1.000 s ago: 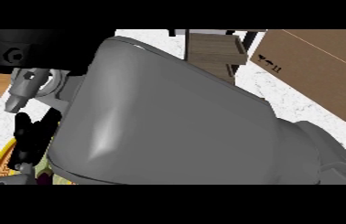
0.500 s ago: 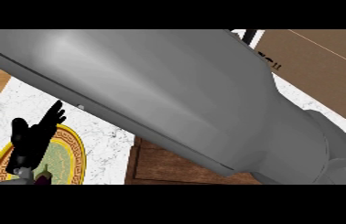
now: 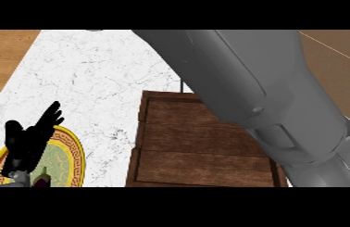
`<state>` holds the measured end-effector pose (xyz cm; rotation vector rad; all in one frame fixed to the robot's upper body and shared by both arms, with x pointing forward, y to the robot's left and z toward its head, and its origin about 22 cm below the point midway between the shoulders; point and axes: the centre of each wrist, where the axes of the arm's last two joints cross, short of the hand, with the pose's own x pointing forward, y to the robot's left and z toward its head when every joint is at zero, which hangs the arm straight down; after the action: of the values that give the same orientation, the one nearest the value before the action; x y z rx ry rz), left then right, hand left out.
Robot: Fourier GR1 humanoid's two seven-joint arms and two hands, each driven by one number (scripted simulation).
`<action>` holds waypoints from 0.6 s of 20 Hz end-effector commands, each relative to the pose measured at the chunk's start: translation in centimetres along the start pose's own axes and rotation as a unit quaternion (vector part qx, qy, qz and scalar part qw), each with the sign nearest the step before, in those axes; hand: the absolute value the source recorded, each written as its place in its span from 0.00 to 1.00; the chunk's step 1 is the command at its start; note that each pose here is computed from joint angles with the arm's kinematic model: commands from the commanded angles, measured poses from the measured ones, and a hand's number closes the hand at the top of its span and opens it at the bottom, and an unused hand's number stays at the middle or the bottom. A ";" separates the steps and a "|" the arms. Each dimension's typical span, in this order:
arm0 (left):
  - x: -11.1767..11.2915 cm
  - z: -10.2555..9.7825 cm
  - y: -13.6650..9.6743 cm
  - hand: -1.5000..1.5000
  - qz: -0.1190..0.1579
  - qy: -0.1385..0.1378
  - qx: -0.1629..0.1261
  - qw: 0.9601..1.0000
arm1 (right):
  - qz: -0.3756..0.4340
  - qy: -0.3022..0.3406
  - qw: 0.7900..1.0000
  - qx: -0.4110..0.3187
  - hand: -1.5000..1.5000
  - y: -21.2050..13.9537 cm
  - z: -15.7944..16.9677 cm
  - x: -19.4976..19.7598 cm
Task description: Pick the sweet potato from the tray and place it in the tiered basket
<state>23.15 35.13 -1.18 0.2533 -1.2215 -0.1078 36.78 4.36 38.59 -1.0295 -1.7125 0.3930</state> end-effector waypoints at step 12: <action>-0.2 0.2 -0.3 0.50 0.002 -0.002 0.005 1.000 | 0.287 -0.059 0.956 -0.013 1.00 -1.0 -6.7 -5.6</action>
<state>23.17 34.69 -1.37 0.2585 -1.2172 -0.1012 41.78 0.06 37.86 -1.4153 -1.5753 0.6665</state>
